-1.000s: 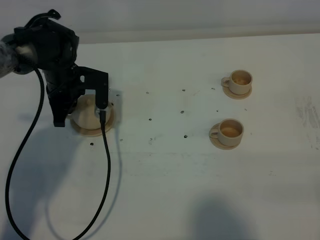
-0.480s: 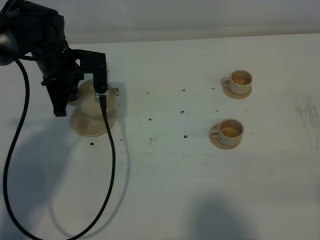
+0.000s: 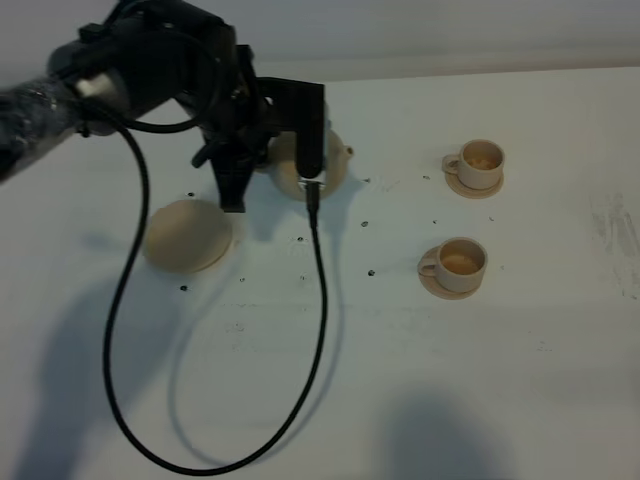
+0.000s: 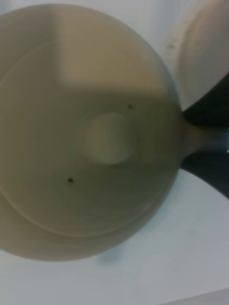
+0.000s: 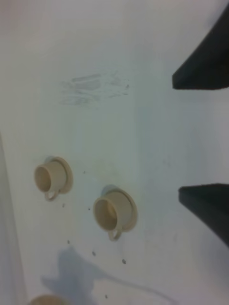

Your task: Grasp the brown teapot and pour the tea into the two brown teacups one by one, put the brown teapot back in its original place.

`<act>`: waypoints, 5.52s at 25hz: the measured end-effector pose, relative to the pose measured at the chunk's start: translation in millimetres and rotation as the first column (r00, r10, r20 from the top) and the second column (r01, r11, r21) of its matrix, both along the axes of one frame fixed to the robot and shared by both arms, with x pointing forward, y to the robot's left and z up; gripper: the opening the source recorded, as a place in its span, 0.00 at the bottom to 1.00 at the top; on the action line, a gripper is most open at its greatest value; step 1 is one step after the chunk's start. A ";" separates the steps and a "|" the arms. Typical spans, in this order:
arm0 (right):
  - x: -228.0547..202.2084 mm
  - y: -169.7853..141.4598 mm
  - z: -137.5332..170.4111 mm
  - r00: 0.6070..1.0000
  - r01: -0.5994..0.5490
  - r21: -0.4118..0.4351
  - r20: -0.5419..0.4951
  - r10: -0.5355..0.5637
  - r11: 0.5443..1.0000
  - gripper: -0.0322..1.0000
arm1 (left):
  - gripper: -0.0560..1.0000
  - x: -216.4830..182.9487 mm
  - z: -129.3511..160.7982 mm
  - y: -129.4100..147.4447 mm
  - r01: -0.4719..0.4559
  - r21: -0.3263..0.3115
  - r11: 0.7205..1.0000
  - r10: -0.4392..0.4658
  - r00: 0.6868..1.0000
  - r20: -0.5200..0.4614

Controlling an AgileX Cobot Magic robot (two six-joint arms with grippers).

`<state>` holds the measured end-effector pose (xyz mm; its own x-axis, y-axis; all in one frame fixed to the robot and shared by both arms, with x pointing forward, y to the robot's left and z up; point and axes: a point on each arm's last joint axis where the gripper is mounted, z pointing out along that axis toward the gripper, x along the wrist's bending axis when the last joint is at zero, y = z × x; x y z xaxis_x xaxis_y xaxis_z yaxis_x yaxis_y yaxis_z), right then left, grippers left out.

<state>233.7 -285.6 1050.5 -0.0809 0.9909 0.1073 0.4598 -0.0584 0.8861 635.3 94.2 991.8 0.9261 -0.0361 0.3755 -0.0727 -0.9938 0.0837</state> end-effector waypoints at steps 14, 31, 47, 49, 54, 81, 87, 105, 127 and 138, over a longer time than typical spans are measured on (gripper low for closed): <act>0.0 0.0 0.0 1.000 0.000 0.000 0.000 0.000 1.000 0.48 | 0.16 -15.0 -43.7 -74.9 0.119 0.085 0.989 -0.121 0.993 0.016; 0.0 0.1 0.0 1.000 0.000 0.001 0.000 0.000 1.000 0.48 | 0.16 -30.4 -59.2 -108.6 0.214 0.184 0.959 -0.236 0.965 0.111; 0.0 0.1 0.0 1.000 0.000 0.001 0.000 0.000 1.000 0.48 | 0.16 -43.4 -52.5 -128.0 0.281 0.332 0.900 -0.361 0.909 0.209; 0.0 0.1 0.0 1.000 0.000 0.001 0.000 0.000 1.000 0.48 | 0.16 -44.7 -52.3 -128.7 0.282 0.344 0.896 -0.366 0.907 0.208; 0.0 0.1 0.0 1.000 0.000 0.001 0.000 0.000 1.000 0.48 | 0.16 -51.1 -51.1 -135.2 0.302 0.375 0.876 -0.400 0.891 0.216; 0.0 0.1 0.0 1.000 0.000 0.002 0.000 0.000 1.000 0.48 | 0.16 -60.7 -44.4 -143.8 0.318 0.536 0.782 -0.503 0.830 0.241; 0.0 0.1 0.0 1.000 0.000 0.002 0.000 0.000 1.000 0.48 | 0.16 -64.9 -42.9 -148.9 0.329 0.557 0.762 -0.532 0.809 0.250; 0.0 0.1 0.0 1.000 0.000 0.002 0.000 0.000 1.000 0.48 | 0.16 -64.7 -45.9 -150.2 0.344 0.590 0.731 -0.564 0.790 0.239; 0.1 0.1 0.1 1.000 0.000 0.002 0.001 0.000 1.000 0.48 | 0.16 -70.1 -60.7 -162.2 0.332 0.667 0.667 -0.622 0.741 0.253; 0.1 0.1 0.2 1.000 0.000 0.001 0.002 0.000 1.000 0.48 | 0.16 -69.4 -57.4 -162.8 0.303 0.690 0.658 -0.626 0.729 0.277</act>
